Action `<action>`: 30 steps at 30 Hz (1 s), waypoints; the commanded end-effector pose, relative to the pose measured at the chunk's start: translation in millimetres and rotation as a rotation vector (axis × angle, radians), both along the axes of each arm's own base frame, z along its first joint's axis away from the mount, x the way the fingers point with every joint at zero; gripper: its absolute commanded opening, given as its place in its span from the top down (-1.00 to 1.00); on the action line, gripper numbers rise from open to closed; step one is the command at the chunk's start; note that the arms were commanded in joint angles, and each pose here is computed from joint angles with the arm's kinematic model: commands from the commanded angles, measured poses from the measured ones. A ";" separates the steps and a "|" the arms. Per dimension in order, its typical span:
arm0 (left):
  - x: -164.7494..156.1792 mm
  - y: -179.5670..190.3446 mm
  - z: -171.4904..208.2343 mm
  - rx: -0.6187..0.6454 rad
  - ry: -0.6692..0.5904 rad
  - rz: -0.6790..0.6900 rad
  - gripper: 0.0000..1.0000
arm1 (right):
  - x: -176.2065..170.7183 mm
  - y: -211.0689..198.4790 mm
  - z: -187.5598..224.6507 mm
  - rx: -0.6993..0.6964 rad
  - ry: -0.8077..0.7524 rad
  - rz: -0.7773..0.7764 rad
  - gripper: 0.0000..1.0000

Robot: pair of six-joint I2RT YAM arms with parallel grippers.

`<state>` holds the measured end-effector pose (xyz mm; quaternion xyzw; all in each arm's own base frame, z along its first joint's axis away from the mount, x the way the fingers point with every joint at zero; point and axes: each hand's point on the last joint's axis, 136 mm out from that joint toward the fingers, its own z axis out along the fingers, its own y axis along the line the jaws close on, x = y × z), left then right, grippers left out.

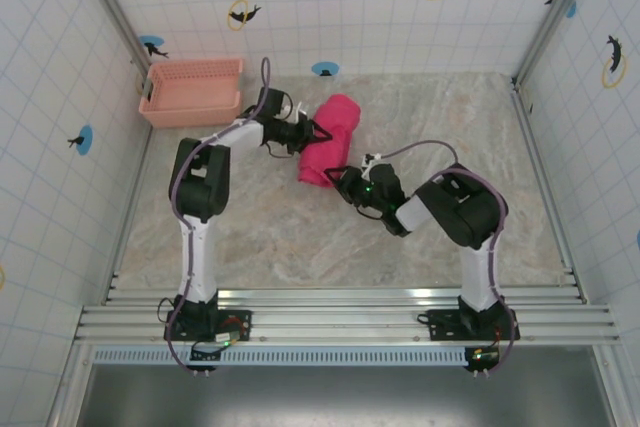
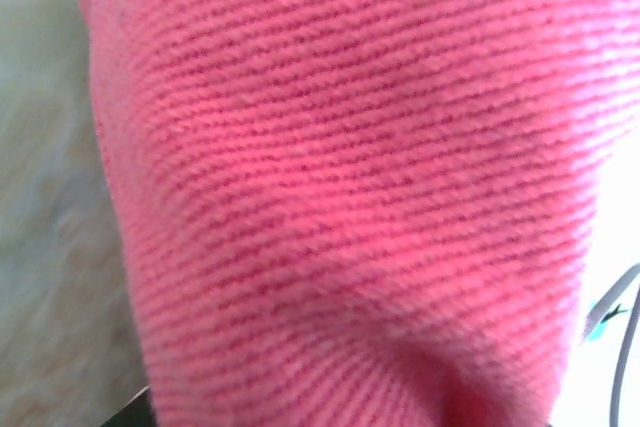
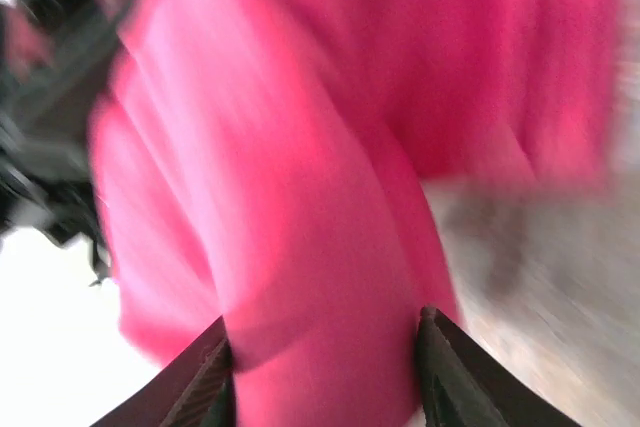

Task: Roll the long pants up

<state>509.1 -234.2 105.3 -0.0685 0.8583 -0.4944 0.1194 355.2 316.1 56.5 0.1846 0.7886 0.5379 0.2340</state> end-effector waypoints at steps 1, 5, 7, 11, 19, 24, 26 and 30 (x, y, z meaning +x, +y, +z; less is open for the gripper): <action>72.1 44.4 177.2 -0.162 -0.404 0.185 1.00 | -97.9 -44.7 -104.4 -0.349 0.292 0.171 0.01; 99.3 84.4 218.5 -0.170 -0.491 0.303 1.00 | -117.0 -74.3 -111.5 -0.436 0.308 0.173 -0.02; 109.1 106.9 240.5 -0.195 -0.573 0.380 1.00 | -118.9 -87.4 -116.7 -0.500 0.307 0.160 -0.02; 120.4 164.0 248.4 -0.123 -0.600 0.534 1.00 | -122.3 -92.4 -120.7 -0.512 0.308 0.168 -0.02; 137.1 281.0 233.9 -0.096 -0.632 0.828 1.00 | -126.0 -92.2 -127.1 -0.493 0.304 0.179 -0.02; 151.8 333.1 202.6 -0.066 -0.616 0.965 1.00 | -135.3 -98.7 -130.8 -0.514 0.322 0.189 -0.02; 162.9 349.3 181.7 -0.085 -0.588 1.014 1.00 | -137.9 -100.4 -130.4 -0.524 0.328 0.196 -0.02; 185.4 374.4 112.5 -0.178 -0.479 1.133 1.00 | -136.5 -100.0 -124.0 -0.527 0.326 0.199 -0.02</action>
